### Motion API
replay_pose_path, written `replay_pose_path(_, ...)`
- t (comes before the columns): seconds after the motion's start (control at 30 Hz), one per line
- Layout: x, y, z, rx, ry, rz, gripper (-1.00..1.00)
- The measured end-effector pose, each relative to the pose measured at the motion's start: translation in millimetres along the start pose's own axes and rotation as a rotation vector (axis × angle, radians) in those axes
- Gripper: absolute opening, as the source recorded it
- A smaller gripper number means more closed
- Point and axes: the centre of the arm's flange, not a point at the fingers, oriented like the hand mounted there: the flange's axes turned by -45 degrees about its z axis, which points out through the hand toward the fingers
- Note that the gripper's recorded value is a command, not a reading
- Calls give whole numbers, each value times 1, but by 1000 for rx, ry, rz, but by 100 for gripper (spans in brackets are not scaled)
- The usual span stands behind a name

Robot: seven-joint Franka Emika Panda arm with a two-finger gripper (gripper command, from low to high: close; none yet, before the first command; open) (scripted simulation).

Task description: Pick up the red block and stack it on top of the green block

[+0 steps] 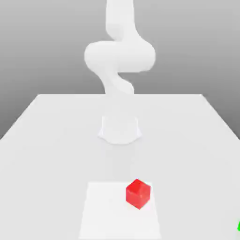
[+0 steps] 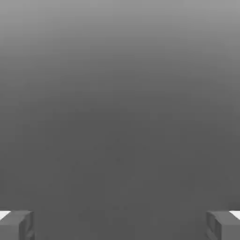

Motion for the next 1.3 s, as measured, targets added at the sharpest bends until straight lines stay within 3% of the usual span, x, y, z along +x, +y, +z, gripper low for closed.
replay_pose_path(0.33,-114,-32,230,167,-358,-369,0)
replay_pose_path(0.63,-283,-56,338,283,-653,-723,0)
replay_pose_path(0.87,-334,-56,386,292,-675,-750,0)
replay_pose_path(0.9,-338,-57,390,292,-676,-749,-100)
replay_pose_path(1.3,-308,-56,359,292,-675,-751,-100)
